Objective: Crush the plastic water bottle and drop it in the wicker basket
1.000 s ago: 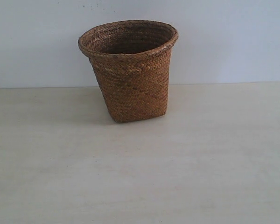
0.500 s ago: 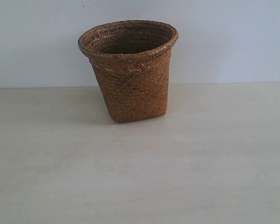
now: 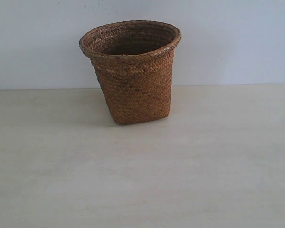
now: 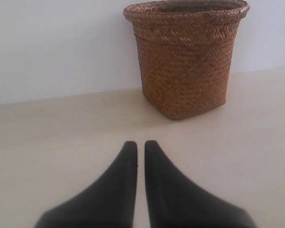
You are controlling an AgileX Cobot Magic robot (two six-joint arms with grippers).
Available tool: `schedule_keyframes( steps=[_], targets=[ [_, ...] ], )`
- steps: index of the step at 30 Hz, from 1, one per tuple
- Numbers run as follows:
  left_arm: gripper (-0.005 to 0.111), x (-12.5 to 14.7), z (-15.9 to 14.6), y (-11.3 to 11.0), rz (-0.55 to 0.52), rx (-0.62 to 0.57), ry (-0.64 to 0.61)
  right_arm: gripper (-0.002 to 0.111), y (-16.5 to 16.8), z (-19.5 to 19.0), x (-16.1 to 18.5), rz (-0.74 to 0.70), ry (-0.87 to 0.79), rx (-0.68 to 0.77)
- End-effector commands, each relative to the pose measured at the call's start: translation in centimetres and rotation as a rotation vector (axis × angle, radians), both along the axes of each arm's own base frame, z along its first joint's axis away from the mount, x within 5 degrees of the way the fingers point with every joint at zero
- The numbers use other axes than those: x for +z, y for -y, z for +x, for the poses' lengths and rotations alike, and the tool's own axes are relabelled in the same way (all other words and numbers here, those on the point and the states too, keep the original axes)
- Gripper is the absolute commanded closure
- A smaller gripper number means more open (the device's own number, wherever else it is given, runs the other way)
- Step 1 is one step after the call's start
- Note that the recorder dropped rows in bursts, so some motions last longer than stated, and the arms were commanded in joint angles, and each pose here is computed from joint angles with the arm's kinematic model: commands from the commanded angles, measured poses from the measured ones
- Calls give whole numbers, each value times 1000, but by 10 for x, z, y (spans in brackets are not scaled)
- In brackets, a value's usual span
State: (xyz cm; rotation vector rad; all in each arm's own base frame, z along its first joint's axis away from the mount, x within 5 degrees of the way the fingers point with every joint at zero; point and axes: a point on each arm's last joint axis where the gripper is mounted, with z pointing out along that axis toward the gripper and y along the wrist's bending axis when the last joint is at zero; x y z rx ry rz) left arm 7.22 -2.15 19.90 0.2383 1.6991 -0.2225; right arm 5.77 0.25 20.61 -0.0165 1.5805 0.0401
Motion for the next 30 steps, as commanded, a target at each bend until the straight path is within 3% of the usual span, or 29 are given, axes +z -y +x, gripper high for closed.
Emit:
schedule_keyframes(
  steps=[1, 9, 20, 30],
  targets=[
    [102, -1, 0, 0, -22, 4, -8, 108, 0, 0, -2, 5, -4, -3],
    [102, 0, -1, -1, -18, 5, 9, 108, 0, 0, -1, 5, -2, -4],
    [102, 6, -16, -14, -49, 170, 133, 108, 0, 0, -1, 5, -2, -4],
    [102, 0, -16, -16, -66, 207, 55, 108, 0, 0, -1, 5, -2, -4]
  ],
)
